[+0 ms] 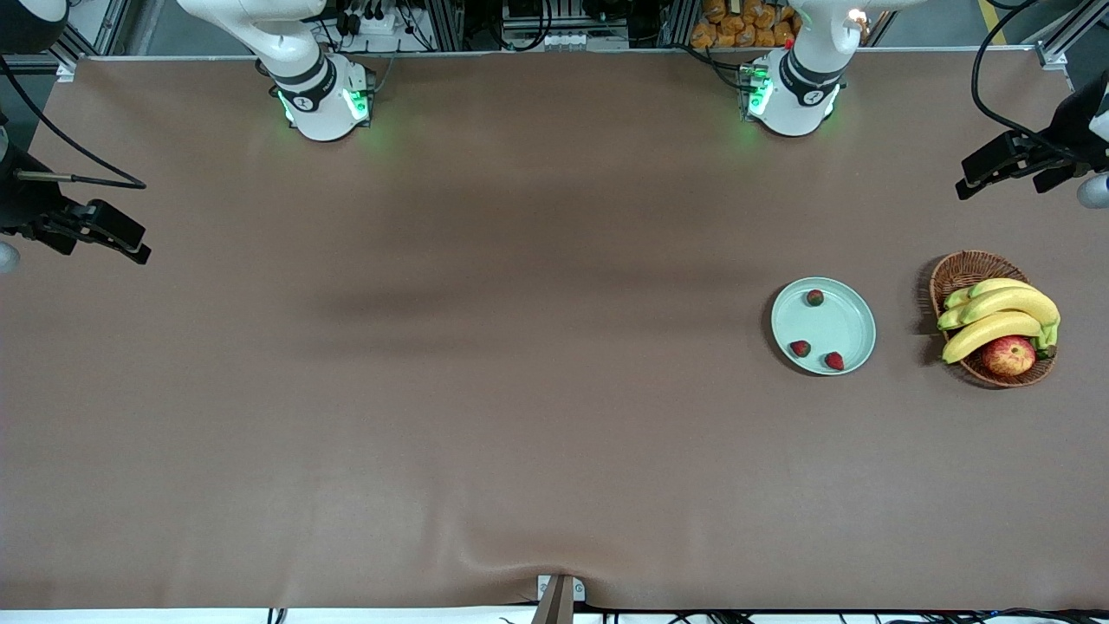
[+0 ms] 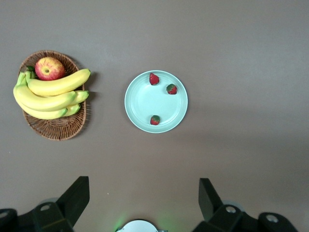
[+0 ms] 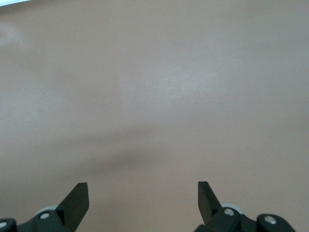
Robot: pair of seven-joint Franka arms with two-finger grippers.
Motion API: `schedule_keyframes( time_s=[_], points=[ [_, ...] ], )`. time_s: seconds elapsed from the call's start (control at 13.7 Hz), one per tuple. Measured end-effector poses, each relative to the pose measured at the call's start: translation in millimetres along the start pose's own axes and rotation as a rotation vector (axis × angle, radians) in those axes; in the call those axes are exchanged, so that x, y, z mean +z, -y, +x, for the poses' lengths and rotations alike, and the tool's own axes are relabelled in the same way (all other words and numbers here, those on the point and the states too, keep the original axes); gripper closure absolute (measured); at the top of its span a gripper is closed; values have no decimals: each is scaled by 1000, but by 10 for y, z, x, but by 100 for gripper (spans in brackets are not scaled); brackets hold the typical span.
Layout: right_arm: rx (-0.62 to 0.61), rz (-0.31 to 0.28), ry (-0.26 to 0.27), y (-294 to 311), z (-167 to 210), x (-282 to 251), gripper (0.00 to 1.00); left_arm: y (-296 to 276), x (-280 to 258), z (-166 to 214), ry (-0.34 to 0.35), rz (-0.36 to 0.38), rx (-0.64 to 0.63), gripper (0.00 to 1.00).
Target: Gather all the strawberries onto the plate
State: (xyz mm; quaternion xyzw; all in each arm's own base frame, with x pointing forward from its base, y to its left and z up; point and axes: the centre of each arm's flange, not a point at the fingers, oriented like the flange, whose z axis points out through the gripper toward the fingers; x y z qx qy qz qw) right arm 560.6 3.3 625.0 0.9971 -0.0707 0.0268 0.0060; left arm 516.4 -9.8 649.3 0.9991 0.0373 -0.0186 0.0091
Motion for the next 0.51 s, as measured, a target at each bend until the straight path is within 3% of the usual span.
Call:
schedule_keyframes(
  time_s=[0.51],
  points=[
    [1,0,2,-5,5,10,0,18,62,63,10,-1,9,0]
  ],
)
